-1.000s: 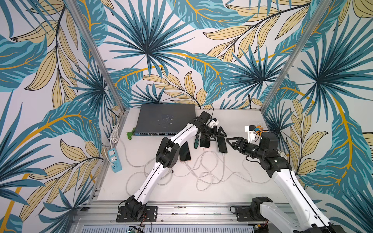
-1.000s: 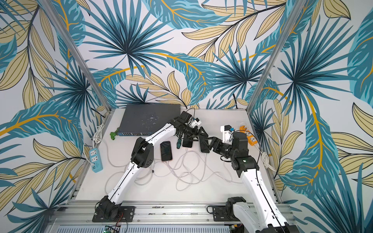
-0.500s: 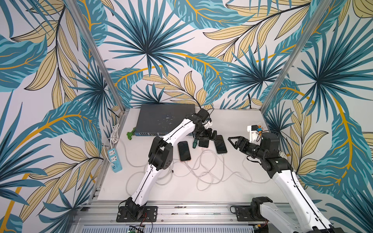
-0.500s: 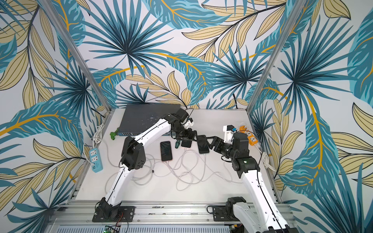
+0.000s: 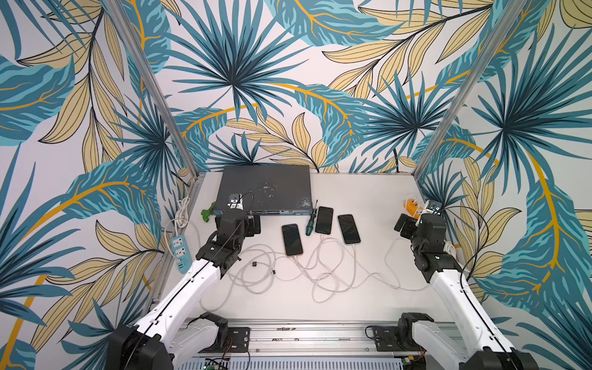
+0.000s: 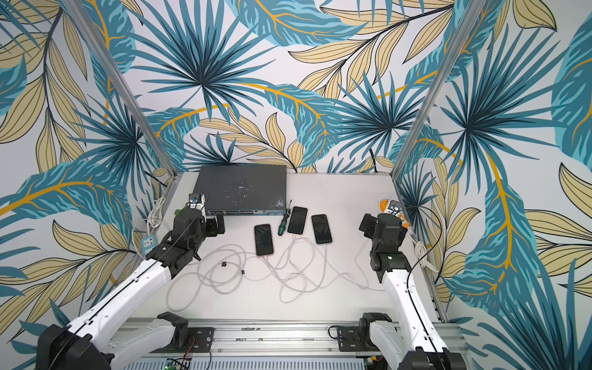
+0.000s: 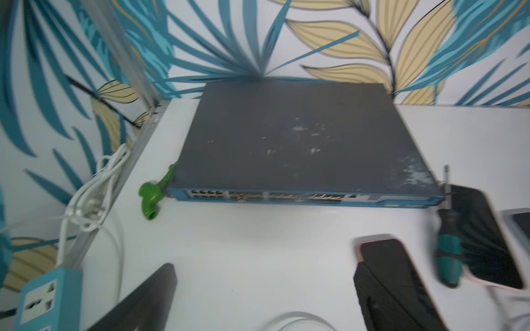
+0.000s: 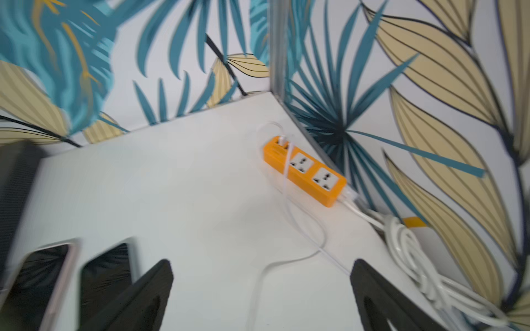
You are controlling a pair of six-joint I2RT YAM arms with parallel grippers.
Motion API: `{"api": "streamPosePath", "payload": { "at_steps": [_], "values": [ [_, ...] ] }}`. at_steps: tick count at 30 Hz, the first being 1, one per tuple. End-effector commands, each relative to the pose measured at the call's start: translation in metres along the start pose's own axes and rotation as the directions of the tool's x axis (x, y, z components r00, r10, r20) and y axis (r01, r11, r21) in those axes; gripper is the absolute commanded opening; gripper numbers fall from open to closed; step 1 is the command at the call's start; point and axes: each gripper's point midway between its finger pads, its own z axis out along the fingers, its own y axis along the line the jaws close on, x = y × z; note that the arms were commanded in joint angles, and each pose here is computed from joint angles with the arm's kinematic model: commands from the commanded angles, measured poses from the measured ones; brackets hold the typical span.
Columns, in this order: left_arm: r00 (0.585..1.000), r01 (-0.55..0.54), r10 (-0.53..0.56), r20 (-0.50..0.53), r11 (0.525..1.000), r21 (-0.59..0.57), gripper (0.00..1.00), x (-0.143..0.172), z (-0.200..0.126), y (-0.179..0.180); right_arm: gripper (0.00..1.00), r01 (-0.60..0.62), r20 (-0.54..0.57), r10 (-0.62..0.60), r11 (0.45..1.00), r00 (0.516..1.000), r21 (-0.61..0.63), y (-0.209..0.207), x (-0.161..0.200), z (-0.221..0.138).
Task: Plug the charging cable into the phone
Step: Reset both arms
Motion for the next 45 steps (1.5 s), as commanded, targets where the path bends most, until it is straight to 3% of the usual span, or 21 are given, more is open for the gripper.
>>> {"api": "streamPosePath", "payload": {
  "at_steps": [1,4,7,8,13,15,17,20,23,26,45],
  "values": [
    [0.994,-0.038,0.059,0.092,0.976,-0.213,1.00,0.002,0.015,0.032,0.99,0.098,0.077,-0.121,0.961,0.990,0.257,-0.056,0.008,0.011],
    [0.994,-0.094,0.106,0.033,0.961,-0.261,1.00,0.031,0.039,0.041,0.99,-0.007,0.100,-0.027,0.945,0.995,0.326,-0.089,0.037,0.025],
    [0.994,-0.095,0.108,0.031,0.954,-0.284,1.00,0.037,0.061,0.044,0.99,-0.082,0.138,0.032,0.924,0.990,0.373,-0.111,0.048,0.037],
    [0.991,-0.085,0.109,0.075,0.958,-0.274,1.00,0.028,0.064,0.042,0.99,-0.062,0.115,0.022,0.930,0.993,0.361,-0.111,0.051,0.042],
    [0.977,-0.110,0.142,0.157,0.974,-0.198,1.00,0.018,0.079,0.037,0.99,-0.104,0.209,0.040,0.946,0.977,0.307,-0.118,0.042,0.061],
    [0.976,-0.097,0.121,0.179,0.986,-0.134,1.00,0.027,0.084,0.040,0.99,-0.115,0.236,0.048,0.953,0.971,0.279,-0.120,0.048,0.074],
    [0.978,-0.053,0.069,0.196,0.995,-0.085,1.00,0.033,0.084,0.044,0.99,-0.069,0.203,0.024,0.974,0.979,0.218,-0.108,0.055,0.087],
    [0.965,-0.134,0.124,0.231,0.991,0.027,1.00,0.042,0.080,0.022,0.99,-0.082,0.181,0.044,0.976,0.982,0.203,-0.110,0.058,0.089],
    [0.973,-0.119,0.114,0.199,0.993,0.017,1.00,0.041,0.087,0.026,1.00,-0.156,0.154,0.122,0.959,0.981,0.236,-0.129,0.062,0.092],
    [0.981,-0.078,0.070,0.182,0.996,0.034,1.00,0.040,0.092,0.034,1.00,-0.157,0.151,0.124,0.959,0.981,0.234,-0.130,0.061,0.093],
    [0.981,-0.079,0.071,0.183,0.996,0.035,1.00,0.040,0.092,0.034,1.00,-0.152,0.150,0.120,0.962,0.981,0.225,-0.128,0.061,0.093]
  ]
}}
